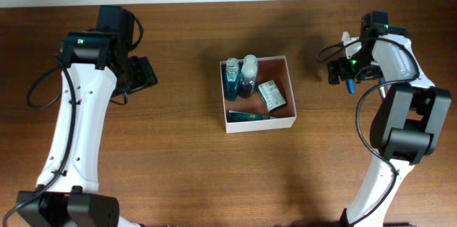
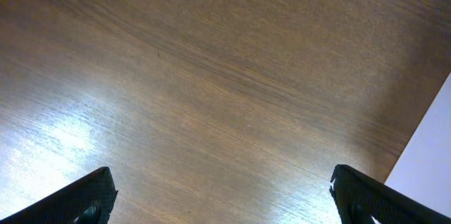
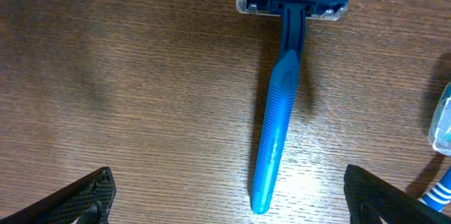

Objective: Pack container
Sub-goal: 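Lower the right gripper and close it on the razor handle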

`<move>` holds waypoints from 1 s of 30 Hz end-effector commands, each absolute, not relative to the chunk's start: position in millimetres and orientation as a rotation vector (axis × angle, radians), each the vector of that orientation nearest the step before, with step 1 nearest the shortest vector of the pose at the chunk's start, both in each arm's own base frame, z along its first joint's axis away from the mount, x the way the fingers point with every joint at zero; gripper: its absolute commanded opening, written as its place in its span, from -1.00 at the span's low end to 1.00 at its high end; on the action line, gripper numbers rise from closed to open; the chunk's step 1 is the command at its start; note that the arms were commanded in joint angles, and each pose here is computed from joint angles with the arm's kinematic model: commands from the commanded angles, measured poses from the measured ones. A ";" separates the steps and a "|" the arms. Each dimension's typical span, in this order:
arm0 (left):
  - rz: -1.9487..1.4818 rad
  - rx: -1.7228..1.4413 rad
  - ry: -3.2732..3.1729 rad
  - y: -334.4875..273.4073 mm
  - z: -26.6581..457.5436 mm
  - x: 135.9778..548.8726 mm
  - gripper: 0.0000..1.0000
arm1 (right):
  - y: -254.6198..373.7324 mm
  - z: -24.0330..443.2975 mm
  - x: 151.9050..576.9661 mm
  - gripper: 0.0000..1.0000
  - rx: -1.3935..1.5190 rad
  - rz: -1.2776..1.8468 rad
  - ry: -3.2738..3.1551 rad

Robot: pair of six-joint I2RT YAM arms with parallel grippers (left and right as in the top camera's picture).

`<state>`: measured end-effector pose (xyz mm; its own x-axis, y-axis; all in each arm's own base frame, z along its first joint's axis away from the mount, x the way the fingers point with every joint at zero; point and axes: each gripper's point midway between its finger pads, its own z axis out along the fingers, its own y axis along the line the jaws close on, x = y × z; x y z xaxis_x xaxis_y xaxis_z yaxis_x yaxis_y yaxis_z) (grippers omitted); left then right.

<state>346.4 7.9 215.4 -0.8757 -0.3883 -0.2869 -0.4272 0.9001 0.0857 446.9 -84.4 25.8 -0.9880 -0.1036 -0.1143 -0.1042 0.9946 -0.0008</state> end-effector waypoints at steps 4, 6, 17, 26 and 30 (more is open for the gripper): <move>0.227 -0.629 2.804 9.9 212.1 347.0 0.99 | -85.4 -0.7 440.0 0.97 -0.120 0.008 3.085; 0.227 -0.629 2.804 9.9 212.1 347.0 0.99 | -85.3 -3.9 439.4 0.97 -0.121 0.010 3.091; 0.227 -0.629 2.804 9.9 212.1 347.0 0.99 | -91.4 -5.6 443.5 0.95 -0.119 -0.042 3.080; 0.227 -0.629 2.804 9.9 212.1 347.0 0.99 | -91.9 -5.4 445.9 0.32 -0.124 -0.045 3.070; 0.227 -0.629 2.804 9.9 212.1 347.0 0.99 | -92.5 -5.2 448.2 0.05 -0.124 -0.050 3.061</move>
